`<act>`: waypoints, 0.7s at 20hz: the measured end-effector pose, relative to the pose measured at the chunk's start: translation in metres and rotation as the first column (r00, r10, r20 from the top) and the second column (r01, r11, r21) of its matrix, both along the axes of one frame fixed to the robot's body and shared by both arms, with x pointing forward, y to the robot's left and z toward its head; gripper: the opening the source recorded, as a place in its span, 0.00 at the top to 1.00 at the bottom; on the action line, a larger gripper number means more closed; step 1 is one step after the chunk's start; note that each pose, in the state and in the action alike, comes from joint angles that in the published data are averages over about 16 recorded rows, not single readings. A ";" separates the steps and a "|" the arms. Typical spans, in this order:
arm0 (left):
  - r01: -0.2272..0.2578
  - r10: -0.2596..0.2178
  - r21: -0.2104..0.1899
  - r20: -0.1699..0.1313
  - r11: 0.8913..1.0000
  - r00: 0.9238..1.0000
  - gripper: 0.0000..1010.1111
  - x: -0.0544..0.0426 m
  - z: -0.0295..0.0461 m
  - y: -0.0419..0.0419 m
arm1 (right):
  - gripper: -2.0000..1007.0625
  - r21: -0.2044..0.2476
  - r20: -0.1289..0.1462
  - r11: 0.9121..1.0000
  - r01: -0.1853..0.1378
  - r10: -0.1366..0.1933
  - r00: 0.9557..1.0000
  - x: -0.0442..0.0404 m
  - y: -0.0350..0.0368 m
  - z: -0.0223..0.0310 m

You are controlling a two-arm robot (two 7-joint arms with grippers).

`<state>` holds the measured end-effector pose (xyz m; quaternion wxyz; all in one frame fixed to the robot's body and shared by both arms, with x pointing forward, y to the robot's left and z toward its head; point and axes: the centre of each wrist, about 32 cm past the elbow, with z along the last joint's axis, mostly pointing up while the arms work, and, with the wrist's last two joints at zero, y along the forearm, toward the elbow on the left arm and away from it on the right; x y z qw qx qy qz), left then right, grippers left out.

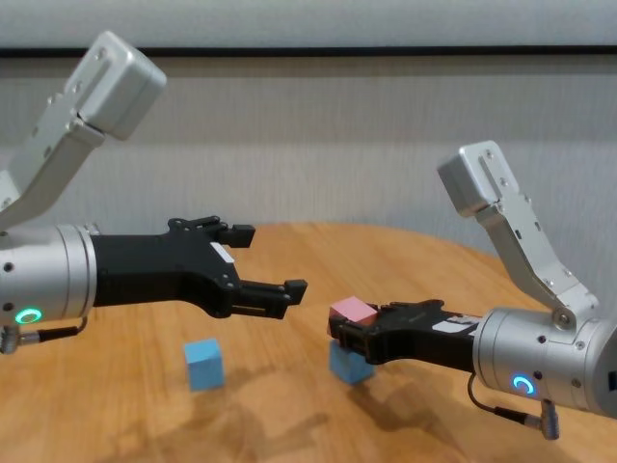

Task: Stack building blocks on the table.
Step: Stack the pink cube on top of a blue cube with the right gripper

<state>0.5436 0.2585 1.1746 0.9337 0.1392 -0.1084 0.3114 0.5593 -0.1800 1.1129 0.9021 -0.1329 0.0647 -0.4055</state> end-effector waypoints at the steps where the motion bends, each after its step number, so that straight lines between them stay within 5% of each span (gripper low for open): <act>1: 0.000 0.000 0.000 0.000 1.000 1.000 0.01 0.0000 0.0000 0.0000 | 0.63 -0.001 0.000 1.000 0.000 0.000 1.000 0.0001 0.0001 0.0000; 14: 0.000 0.000 0.000 0.000 1.000 1.000 0.01 0.0000 0.0000 0.0000 | 0.60 -0.018 0.001 1.000 -0.006 0.006 1.000 0.0005 0.0007 0.0008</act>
